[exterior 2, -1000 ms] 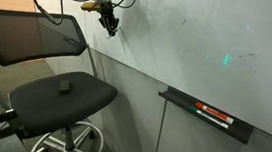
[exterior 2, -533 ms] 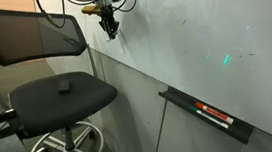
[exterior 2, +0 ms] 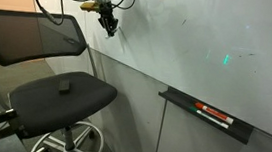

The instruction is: Use the marker from the seat to write on the whiteboard.

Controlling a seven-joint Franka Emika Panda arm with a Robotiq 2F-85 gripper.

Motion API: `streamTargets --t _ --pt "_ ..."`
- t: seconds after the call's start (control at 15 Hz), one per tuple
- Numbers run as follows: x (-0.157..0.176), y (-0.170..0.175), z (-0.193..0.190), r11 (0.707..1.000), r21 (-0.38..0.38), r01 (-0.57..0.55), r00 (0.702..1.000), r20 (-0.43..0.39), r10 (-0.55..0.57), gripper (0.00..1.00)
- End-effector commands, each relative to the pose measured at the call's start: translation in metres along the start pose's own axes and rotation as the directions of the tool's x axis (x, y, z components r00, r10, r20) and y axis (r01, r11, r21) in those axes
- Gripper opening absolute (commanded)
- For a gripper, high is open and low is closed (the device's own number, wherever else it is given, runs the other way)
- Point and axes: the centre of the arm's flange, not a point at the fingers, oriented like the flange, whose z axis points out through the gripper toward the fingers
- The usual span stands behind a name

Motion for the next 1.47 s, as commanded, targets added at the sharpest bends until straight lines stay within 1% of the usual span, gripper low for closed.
streamTargets --t 0.0,0.13,0.4,1.0,1.4 --pt "-0.018 0.002 -0.028 0.998 0.048 -0.029 0.999 0.038 0.027 0.07" --pt "-0.029 0.002 -0.032 0.998 0.061 -0.033 0.998 0.06 0.03 0.06" --pt "-0.033 0.012 -0.034 0.998 0.037 -0.043 0.997 0.061 0.041 0.06" --pt "-0.014 0.04 -0.024 0.998 -0.007 -0.064 0.997 0.034 0.064 0.06" --pt "-0.003 0.043 -0.017 0.998 -0.024 -0.054 0.998 0.012 0.055 0.06"
